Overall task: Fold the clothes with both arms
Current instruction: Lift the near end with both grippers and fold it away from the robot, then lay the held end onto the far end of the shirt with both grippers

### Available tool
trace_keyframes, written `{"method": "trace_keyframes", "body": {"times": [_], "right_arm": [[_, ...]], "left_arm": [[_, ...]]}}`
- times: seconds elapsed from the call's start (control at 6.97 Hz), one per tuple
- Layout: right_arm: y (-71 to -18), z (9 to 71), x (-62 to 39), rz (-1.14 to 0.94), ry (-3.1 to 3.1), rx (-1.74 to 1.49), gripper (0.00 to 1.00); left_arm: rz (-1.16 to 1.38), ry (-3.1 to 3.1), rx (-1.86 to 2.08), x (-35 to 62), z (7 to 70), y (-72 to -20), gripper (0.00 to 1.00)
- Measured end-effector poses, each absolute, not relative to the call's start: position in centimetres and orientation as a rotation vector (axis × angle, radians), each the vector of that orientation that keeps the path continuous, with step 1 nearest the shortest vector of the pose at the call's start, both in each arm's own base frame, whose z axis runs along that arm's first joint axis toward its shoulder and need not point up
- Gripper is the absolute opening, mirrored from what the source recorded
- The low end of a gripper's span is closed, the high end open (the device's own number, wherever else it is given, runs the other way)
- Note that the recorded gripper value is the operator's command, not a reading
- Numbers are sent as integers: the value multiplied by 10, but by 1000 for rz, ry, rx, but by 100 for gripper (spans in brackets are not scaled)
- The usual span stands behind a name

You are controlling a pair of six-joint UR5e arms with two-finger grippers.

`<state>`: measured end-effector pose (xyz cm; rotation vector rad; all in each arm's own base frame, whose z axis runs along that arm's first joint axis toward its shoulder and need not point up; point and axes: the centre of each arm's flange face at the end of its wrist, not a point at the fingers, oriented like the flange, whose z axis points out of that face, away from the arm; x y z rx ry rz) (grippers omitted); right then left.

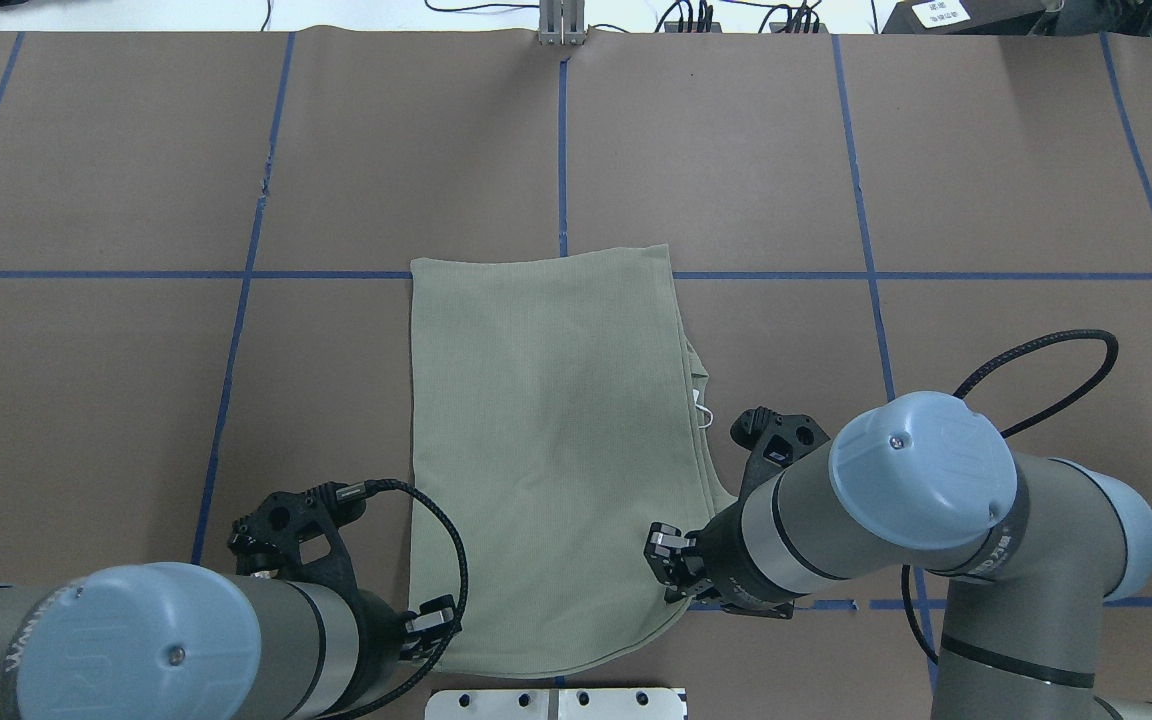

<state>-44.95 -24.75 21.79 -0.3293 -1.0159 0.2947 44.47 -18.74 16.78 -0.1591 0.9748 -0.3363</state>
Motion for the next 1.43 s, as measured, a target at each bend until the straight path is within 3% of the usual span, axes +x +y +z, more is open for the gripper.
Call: {"method": "trace_keyframes", "body": {"times": [0.86, 1.43], "right_arm": [[-402, 210, -460, 535, -1020, -164, 0], [-466, 248, -498, 581, -1010, -140, 0]], "left_arm": [[-410, 1023, 55, 451, 182, -325, 0], [-476, 1033, 134, 478, 219, -411, 0]]}}
